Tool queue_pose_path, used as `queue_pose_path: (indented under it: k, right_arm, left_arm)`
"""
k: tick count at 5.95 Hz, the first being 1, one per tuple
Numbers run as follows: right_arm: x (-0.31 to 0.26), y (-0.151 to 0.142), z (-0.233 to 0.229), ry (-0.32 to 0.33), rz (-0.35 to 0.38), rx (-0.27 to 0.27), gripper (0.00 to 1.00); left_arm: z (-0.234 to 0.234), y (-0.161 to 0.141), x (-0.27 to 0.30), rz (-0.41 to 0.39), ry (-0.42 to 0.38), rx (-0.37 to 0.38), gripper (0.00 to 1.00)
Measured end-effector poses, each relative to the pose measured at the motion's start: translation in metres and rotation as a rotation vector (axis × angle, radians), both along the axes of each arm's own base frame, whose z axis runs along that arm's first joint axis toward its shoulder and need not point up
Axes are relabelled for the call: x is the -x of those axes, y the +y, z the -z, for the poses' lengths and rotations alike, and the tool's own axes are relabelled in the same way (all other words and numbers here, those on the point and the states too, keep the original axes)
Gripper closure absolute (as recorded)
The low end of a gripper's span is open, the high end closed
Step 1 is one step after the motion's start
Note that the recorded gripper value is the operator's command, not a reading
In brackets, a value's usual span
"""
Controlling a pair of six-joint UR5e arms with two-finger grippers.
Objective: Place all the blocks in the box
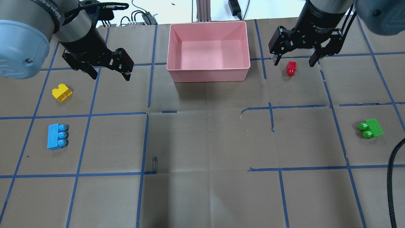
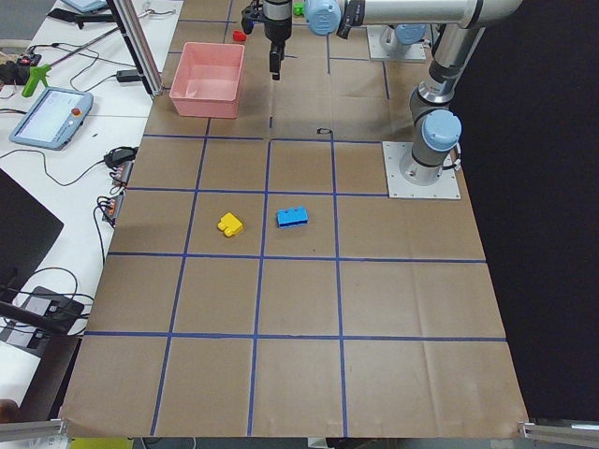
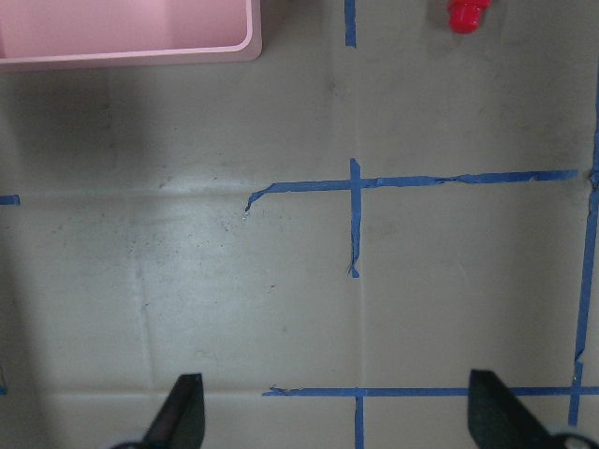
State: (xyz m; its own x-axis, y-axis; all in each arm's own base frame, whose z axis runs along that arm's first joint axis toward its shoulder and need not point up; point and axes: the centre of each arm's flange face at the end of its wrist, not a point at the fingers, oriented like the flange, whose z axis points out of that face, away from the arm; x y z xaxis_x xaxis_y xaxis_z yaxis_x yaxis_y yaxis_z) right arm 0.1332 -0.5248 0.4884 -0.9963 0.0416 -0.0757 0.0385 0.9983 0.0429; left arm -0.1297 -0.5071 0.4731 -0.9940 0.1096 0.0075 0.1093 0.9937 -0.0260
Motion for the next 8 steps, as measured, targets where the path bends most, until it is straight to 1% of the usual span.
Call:
queue_pose_path:
  k: [6, 7, 8]
  right_arm:
    - [0.000, -0.001, 0.000, 0.001, -0.001, 0.002, 0.00]
    - [0.002, -0.001, -0.001, 0.001, -0.009, 0.004, 0.00]
    - [0.006, -0.002, 0.000, 0.000, -0.060, 0.006, 0.00]
  left_arm:
    - [-0.006, 0.001, -0.003, -0.007, -0.004, 0.011, 0.00]
    - [-0.013, -0.002, -0.009, -0.025, -0.003, 0.029, 0.00]
    - [-0.016, -0.009, -0.034, -0.075, -0.001, 0.042, 0.00]
